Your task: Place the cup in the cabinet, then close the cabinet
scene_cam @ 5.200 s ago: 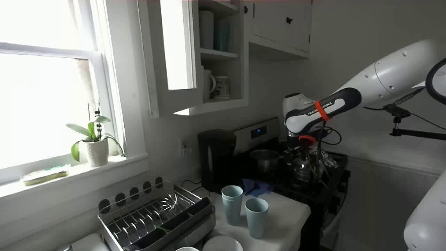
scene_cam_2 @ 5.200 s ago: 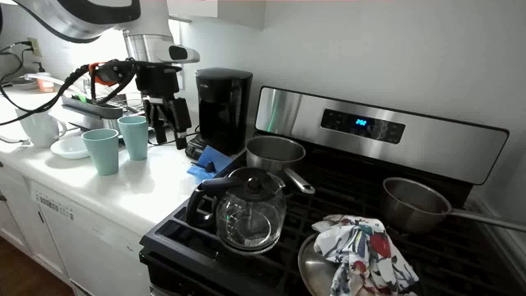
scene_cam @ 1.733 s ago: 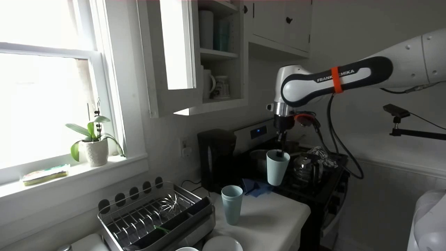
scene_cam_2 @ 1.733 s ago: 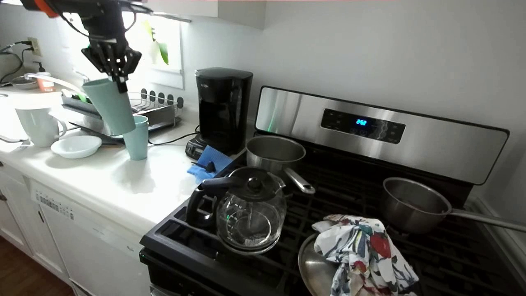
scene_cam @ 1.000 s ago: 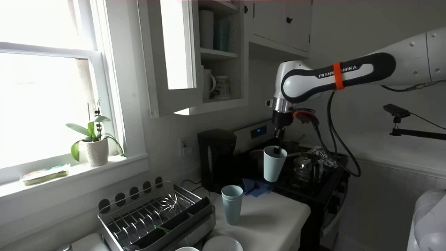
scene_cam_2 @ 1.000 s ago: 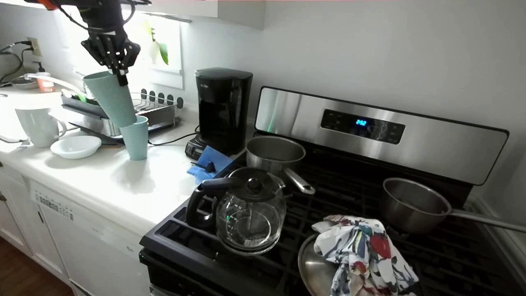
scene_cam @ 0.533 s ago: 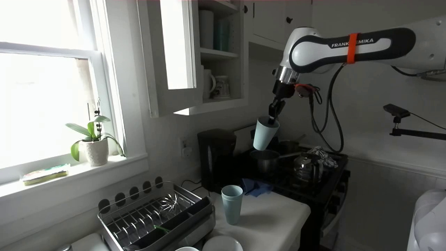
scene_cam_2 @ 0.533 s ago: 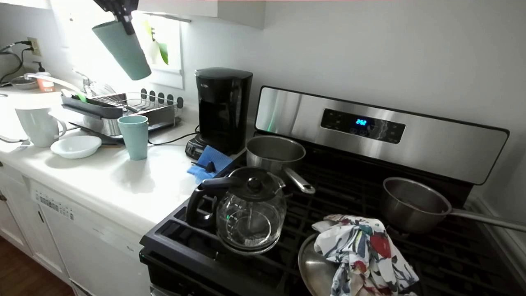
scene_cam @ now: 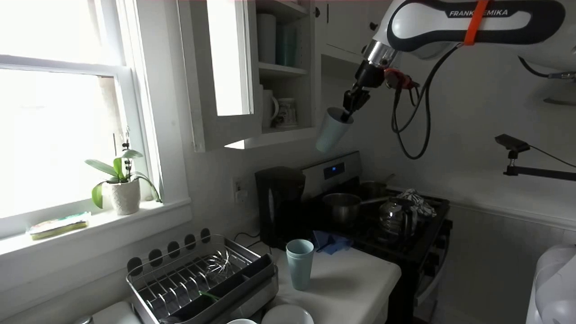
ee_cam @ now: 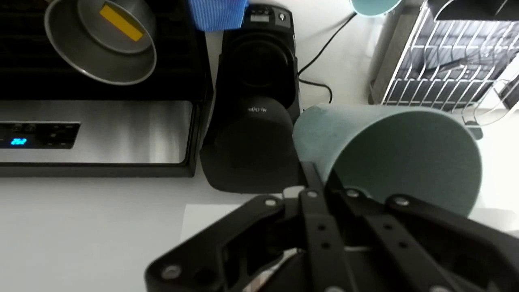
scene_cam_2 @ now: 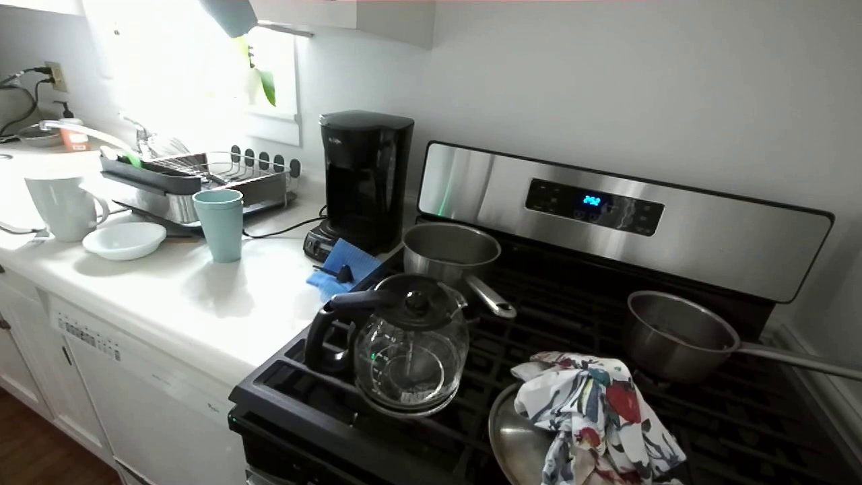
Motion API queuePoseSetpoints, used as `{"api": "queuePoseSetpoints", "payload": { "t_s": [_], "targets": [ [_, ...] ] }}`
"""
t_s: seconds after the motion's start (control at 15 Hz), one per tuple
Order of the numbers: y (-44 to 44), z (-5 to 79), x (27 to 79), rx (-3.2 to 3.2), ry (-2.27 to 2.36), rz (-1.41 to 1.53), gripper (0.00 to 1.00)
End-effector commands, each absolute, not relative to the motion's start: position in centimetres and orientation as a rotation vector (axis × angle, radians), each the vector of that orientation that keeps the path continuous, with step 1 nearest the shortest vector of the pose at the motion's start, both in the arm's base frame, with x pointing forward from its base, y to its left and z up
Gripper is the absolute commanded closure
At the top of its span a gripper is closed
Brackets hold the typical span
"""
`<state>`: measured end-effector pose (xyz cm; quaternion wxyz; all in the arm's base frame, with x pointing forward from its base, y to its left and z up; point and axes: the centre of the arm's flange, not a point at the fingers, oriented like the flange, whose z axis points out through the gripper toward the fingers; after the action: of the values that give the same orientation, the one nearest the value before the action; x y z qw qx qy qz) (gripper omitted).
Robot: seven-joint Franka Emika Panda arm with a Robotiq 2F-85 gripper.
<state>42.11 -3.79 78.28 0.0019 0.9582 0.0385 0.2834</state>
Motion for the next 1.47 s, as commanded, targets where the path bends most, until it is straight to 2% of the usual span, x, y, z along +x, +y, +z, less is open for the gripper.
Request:
{"api": "queuePoseSetpoints", "payload": {
  "t_s": [0.0, 0.6, 1.4],
  "targets": [
    [-3.8, 82.6, 43.3, 3.009, 0.036, 1.05, 0.99],
    [-2.6, 85.8, 49.0, 3.079, -0.161, 1.294, 0.99],
    [-1.6, 86.2, 55.1, 3.168, -0.519, 1.067, 0.99]
  ]
}}
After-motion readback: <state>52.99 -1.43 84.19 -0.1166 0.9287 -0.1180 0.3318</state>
